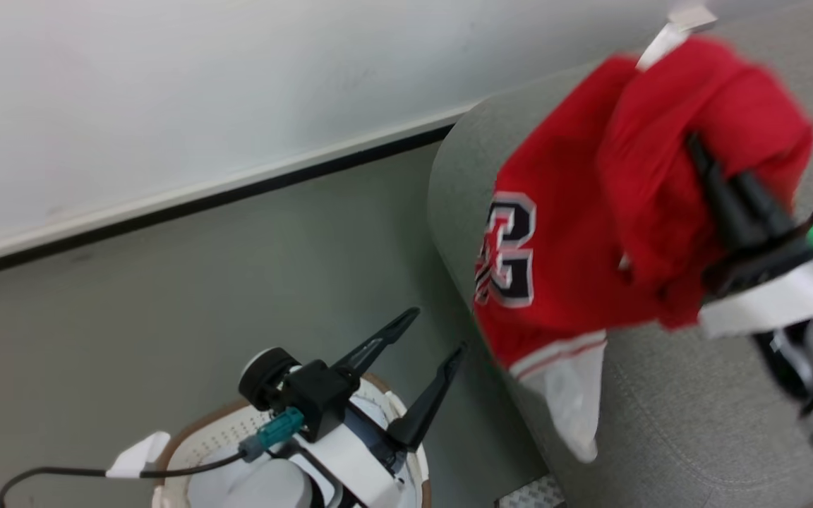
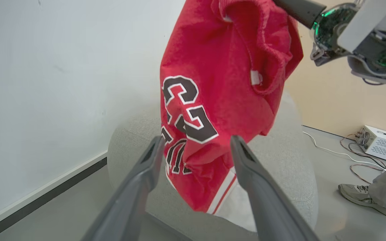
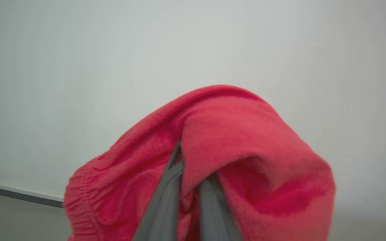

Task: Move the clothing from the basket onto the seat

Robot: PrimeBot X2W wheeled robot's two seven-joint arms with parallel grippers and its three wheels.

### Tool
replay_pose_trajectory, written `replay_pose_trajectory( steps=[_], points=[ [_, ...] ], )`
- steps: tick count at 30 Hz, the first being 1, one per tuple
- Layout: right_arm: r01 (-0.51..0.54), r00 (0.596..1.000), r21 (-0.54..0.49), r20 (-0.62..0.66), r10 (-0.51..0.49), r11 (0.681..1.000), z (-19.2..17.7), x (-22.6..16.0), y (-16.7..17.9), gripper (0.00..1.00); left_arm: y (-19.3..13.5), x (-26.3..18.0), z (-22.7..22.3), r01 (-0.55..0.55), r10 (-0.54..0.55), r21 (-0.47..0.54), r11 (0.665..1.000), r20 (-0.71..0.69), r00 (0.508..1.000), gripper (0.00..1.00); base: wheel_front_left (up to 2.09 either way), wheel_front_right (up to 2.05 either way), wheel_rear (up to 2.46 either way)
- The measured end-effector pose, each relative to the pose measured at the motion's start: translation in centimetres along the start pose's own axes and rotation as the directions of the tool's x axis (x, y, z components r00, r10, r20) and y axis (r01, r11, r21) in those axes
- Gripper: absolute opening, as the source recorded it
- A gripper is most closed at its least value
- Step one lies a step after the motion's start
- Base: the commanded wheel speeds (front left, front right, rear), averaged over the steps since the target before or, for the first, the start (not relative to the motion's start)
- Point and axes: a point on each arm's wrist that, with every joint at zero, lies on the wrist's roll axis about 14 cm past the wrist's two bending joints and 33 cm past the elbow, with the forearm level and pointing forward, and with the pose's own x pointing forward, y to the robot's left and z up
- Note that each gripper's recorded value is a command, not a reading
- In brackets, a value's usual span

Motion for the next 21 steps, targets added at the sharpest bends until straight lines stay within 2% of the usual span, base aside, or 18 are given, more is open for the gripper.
replay_pose_trajectory(
  steps=[6,12,16,21],
  points=[
    [-0.003,0.993,-0.13,0.114,0.017,0.992,5.7,5.7,-2.6,0.0,2.3,-0.9,-1.7,-0.029,0.029,-0.007,1.0,-0.034,0.999,1.0,0.0,0.0,0.0],
    [0.07,0.989,-0.204,0.142,-0.041,0.977,9.4,9.3,-6.7,0.0,3.9,-1.2,-2.6,-0.038,0.037,-0.01,0.999,-0.042,0.998,1.0,0.0,0.0,0.0],
    [0.13,0.989,-0.235,0.098,-0.109,0.963,8.5,11.1,-9.8,0.0,5.6,-1.6,-3.8,-0.048,0.047,-0.017,0.999,-0.054,0.997,1.0,0.0,0.0,0.0],
    [0.182,0.983,-0.255,0.011,-0.185,0.95,4.1,13.4,-12.8,0.0,8.1,-2.5,-6.5,-0.069,0.065,-0.041,0.997,-0.092,0.994,1.0,0.0,0.0,0.0]
  ],
)
